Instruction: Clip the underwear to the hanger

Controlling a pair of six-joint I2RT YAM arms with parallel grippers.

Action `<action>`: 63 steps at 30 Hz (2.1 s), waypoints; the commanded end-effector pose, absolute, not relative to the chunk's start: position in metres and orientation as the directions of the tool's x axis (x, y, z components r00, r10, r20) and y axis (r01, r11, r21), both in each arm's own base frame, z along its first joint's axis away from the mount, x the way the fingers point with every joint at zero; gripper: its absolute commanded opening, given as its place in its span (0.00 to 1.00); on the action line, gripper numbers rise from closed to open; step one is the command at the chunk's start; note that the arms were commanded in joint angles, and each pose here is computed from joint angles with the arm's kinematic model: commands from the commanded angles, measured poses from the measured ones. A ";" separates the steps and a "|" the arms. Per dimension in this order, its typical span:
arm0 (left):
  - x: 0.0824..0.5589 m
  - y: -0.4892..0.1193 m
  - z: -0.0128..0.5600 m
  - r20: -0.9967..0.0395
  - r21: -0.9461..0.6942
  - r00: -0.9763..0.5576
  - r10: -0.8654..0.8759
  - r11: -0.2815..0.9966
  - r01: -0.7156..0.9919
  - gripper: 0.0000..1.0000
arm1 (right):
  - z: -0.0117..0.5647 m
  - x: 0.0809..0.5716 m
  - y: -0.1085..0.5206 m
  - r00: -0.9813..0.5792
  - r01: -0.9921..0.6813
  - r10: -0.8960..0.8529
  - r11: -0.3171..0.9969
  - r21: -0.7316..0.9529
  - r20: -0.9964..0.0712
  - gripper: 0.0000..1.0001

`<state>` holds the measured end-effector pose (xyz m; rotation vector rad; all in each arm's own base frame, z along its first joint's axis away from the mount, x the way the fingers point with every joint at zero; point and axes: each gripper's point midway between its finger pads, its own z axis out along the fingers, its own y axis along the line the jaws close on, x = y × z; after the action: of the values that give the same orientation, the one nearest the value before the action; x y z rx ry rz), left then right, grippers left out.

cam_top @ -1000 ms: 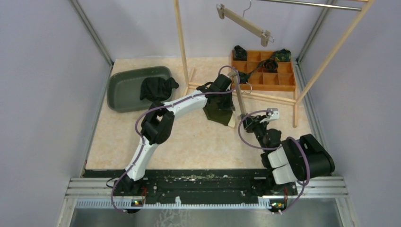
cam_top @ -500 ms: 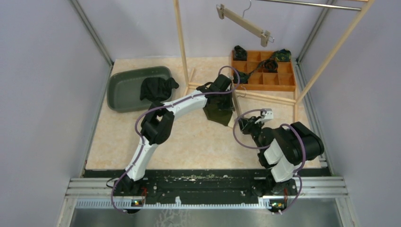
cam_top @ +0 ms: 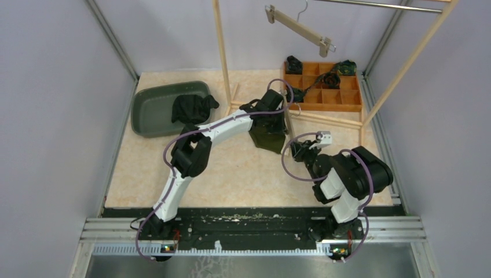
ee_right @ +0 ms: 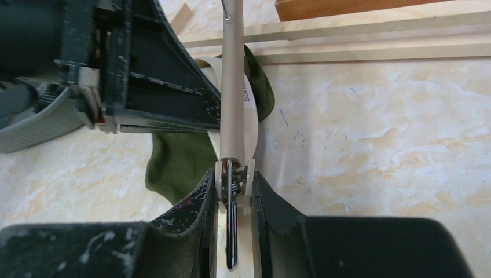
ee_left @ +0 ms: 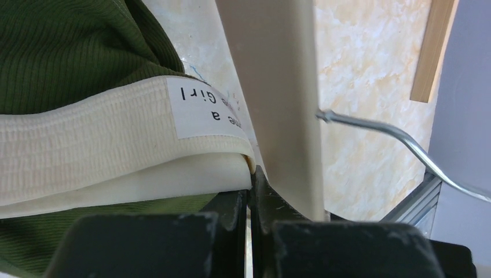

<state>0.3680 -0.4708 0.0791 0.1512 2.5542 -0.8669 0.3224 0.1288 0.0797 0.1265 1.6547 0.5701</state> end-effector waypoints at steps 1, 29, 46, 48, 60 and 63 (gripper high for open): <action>0.369 -0.476 0.122 -0.482 -0.590 -0.875 -0.049 0.757 0.282 0.00 | 0.132 0.337 0.132 0.015 -0.303 0.461 0.848 0.435 -0.887 0.00; 0.377 -0.474 0.132 -0.476 -0.611 -0.877 -0.067 0.742 0.275 0.00 | 0.131 0.347 0.138 0.015 -0.305 0.466 0.845 0.440 -0.885 0.00; 0.385 -0.463 0.137 -0.478 -0.617 -0.874 -0.093 0.744 0.258 0.00 | 0.132 0.347 0.140 0.012 -0.312 0.467 0.842 0.440 -0.884 0.00; 0.386 -0.462 0.138 -0.479 -0.617 -0.873 -0.095 0.744 0.257 0.00 | 0.133 0.348 0.141 0.013 -0.317 0.469 0.840 0.442 -0.883 0.00; 0.388 -0.459 0.139 -0.474 -0.625 -0.874 -0.105 0.739 0.250 0.00 | 0.130 0.351 0.146 -0.004 -0.328 0.480 0.828 0.455 -0.877 0.00; 0.388 -0.458 0.138 -0.473 -0.626 -0.875 -0.106 0.739 0.249 0.00 | 0.130 0.351 0.147 -0.009 -0.330 0.483 0.825 0.459 -0.875 0.00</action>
<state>0.3858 -0.4577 0.1038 0.1080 2.5189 -0.9155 0.3421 0.1343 0.0715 0.1439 1.6664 0.5443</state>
